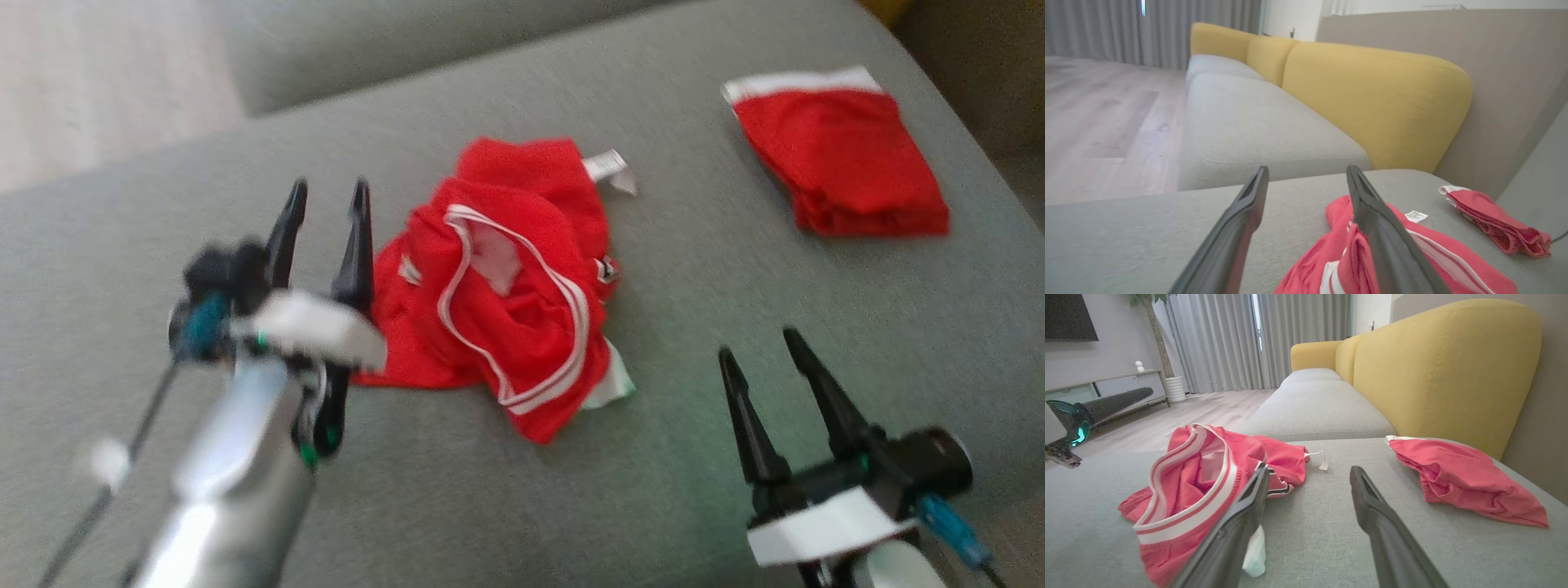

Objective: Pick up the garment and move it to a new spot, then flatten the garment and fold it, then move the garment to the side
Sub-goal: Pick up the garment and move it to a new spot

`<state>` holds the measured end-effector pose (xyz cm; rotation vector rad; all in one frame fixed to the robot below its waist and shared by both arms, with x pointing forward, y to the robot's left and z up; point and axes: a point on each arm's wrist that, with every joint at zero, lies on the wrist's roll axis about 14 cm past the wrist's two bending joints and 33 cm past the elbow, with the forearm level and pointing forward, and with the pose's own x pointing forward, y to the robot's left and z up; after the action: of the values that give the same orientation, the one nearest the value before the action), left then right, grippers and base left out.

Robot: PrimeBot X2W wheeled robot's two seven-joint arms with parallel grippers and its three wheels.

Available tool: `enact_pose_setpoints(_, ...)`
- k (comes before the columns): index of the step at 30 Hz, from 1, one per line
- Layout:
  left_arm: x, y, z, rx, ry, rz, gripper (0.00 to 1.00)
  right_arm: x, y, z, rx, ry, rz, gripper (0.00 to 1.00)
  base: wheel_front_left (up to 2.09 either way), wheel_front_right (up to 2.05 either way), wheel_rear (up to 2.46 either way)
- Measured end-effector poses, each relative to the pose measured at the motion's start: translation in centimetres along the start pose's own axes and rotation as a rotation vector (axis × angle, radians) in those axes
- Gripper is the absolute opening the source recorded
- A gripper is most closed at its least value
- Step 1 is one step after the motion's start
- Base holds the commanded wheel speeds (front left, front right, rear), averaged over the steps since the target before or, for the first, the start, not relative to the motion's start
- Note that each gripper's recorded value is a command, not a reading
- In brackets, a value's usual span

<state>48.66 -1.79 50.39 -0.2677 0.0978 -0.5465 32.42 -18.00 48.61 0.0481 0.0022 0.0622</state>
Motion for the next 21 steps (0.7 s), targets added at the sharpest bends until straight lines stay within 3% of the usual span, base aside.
enact_pose_setpoints(6,-9.4,3.2,1.1,0.071,-0.107,0.226,1.0,-0.4,1.2,0.1,0.012,-0.014,0.043,1.0,0.0,0.0,0.0)
enact_pose_setpoints(10,-14.5,3.1,1.7,0.138,-0.162,0.302,1.0,0.5,2.4,1.1,0.017,-0.049,0.085,1.0,0.0,0.0,0.0)
enact_pose_setpoints(21,-23.0,2.4,3.7,0.207,-0.287,0.478,1.0,-1.0,4.9,0.7,0.043,-0.045,0.145,1.0,0.0,0.0,0.0)
